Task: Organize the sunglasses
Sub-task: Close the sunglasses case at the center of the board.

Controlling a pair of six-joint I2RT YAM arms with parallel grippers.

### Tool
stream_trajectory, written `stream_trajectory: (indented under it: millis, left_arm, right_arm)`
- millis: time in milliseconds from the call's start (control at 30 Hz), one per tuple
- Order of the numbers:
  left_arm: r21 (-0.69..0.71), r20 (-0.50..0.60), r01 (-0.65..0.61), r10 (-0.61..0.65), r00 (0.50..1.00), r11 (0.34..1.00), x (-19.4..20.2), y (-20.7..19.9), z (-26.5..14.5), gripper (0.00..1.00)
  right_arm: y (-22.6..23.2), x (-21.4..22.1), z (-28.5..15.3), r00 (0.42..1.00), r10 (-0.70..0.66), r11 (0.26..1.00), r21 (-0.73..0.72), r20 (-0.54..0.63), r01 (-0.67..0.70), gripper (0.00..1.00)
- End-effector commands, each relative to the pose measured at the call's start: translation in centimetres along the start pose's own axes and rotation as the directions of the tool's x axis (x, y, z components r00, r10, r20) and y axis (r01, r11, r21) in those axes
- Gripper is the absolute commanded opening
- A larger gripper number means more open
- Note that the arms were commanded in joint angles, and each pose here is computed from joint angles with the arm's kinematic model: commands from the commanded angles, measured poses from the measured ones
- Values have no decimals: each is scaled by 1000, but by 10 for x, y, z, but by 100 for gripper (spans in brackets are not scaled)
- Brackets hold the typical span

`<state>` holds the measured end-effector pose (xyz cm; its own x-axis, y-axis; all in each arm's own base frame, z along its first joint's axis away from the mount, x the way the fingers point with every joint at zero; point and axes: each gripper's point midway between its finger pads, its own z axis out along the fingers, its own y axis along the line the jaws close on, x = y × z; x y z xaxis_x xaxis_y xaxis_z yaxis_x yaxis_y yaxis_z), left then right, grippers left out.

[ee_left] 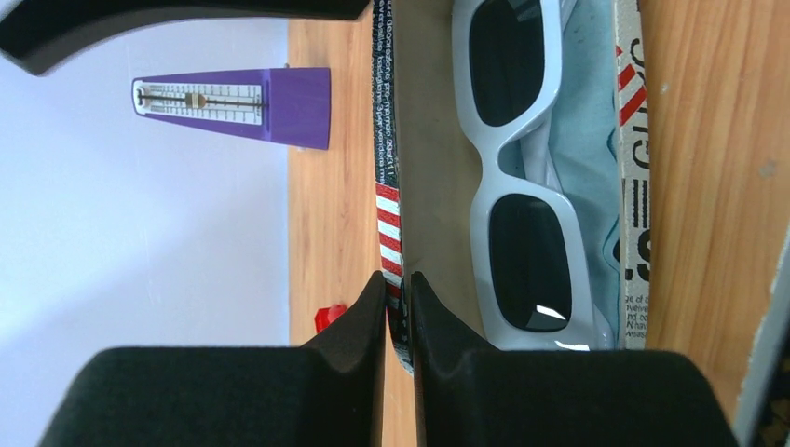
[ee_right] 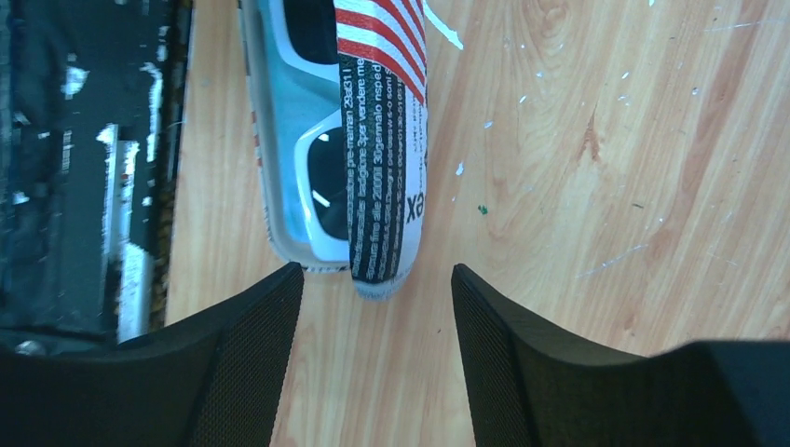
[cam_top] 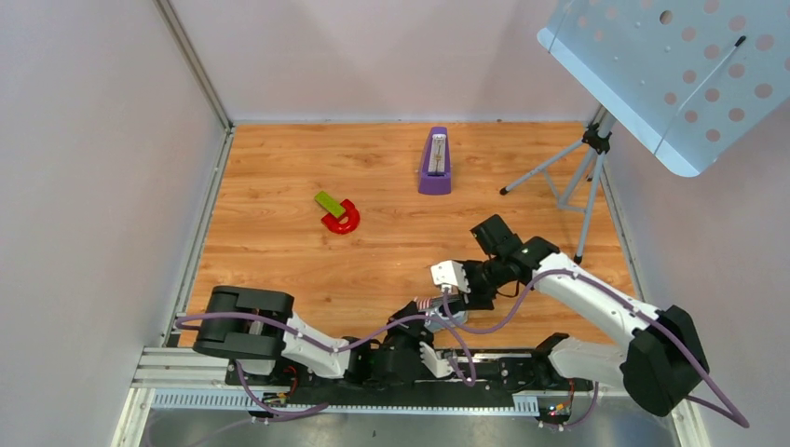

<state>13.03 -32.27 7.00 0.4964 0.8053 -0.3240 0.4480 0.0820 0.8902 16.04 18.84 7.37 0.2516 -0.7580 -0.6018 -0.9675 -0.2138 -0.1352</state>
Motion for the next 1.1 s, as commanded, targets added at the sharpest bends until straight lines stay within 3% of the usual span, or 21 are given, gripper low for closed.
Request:
stream_trajectory:
  millis: [0,100,200,400,667,800,900,1067]
  left_arm:
    - [217,8,-196,199,980,956,23,-60,-11,0]
    - [223,11,-203,206,978,953,21,-63,-11,0]
    - [236,16,-212,214,977,948,19,-68,-10,0]
    - [251,19,-225,228,973,941,19,-75,-12,0]
    - [274,28,-237,239,971,932,18,-81,-15,0]
    - [295,33,-237,238,971,926,18,-85,-17,0]
    - [314,48,-240,237,970,919,16,-88,-20,0]
    - [362,69,-234,224,972,902,12,-97,-25,5]
  right_arm:
    - [25,-14,-35,1000,-5,997,-82,17,6,66]
    - [29,-12,-44,997,-78,996,-49,8,78,68]
    - [18,-8,-37,998,-64,996,69,25,62,71]
    - [17,-7,-14,992,-88,986,146,95,74,76]
    - [27,-20,0,975,-141,986,111,173,123,66]
    - [38,-22,5,939,-294,951,151,179,269,66]
    - [50,-17,16,905,-401,911,162,143,378,61]
    - [66,-10,29,890,-432,900,130,145,415,55]
